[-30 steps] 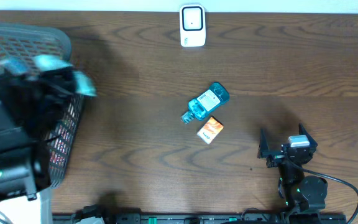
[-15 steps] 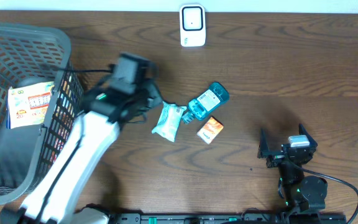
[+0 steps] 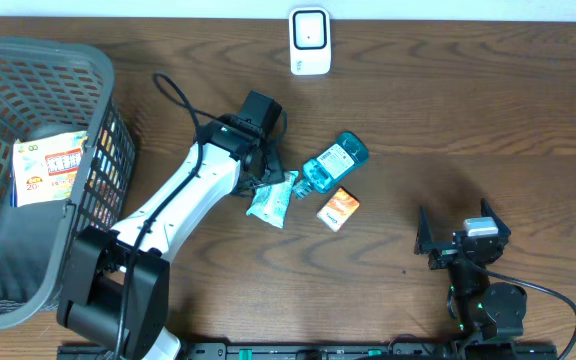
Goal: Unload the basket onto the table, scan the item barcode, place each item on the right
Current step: 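Carry the wipes pack out and drop it next to the box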
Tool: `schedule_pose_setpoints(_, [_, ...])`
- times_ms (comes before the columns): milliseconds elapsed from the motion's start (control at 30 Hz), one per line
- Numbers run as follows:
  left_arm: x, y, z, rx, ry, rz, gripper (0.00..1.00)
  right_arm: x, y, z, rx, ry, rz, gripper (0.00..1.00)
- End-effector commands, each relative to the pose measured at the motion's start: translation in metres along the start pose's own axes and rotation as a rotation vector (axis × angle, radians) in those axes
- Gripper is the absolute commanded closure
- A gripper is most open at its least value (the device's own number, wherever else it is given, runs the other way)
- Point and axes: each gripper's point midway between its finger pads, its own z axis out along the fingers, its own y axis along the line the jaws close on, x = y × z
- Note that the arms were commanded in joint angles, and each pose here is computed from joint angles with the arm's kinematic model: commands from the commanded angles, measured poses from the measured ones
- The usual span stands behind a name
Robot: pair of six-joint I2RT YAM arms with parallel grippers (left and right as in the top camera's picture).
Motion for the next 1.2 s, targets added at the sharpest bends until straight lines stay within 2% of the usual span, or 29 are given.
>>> schedule_pose_setpoints(0, [0.008, 0.008, 0.005, -0.025, 0.028, 0.461, 0.10, 0.001, -0.001, 0.000, 0.003, 0.005, 0.016, 0.01])
schedule_pose_setpoints(100, [0.017, 0.012, 0.013, -0.014, 0.052, 0.521, 0.10, 0.001, -0.001, 0.000, 0.003, 0.005, 0.016, 0.01])
schedule_pose_setpoints(300, [0.054, -0.015, 0.023, 0.228, 0.137, 0.639, 0.10, 0.001, -0.001, 0.000, 0.003, 0.005, 0.016, 0.01])
schedule_pose_setpoints(467, [0.061, -0.010, 0.043, 0.238, 0.109, 0.643, 0.11, 0.001, -0.001, 0.000, 0.003, 0.005, 0.016, 0.01])
schedule_pose_setpoints(533, [0.064, -0.008, 0.048, 0.239, 0.105, 0.644, 0.20, 0.001, -0.001, 0.000, 0.003, 0.005, 0.016, 0.01])
schedule_pose_setpoints(733, [0.071, -0.004, 0.054, 0.238, 0.115, 0.626, 0.53, 0.001, -0.001, 0.000, 0.003, 0.005, 0.016, 0.01])
schedule_pose_setpoints(800, [0.066, -0.008, 0.054, 0.242, 0.099, 0.574, 0.86, 0.001, -0.001, 0.000, 0.003, 0.005, 0.016, 0.01])
schedule_pose_setpoints(833, [0.062, -0.010, 0.054, 0.246, 0.085, 0.538, 0.92, 0.001, -0.001, 0.000, 0.003, 0.005, 0.016, 0.01])
schedule_pose_setpoints(933, [0.050, -0.026, 0.052, 0.299, 0.032, 0.448, 0.92, 0.001, -0.001, 0.000, 0.003, 0.005, 0.016, 0.01])
schedule_pose_setpoints(1067, [0.051, -0.056, 0.043, 0.439, 0.014, 0.464, 0.93, 0.001, -0.001, 0.000, 0.003, 0.005, 0.016, 0.01])
schedule_pose_setpoints(1167, [0.056, -0.069, 0.041, 0.463, 0.011, 0.488, 0.93, 0.001, -0.001, 0.000, 0.003, 0.005, 0.016, 0.01])
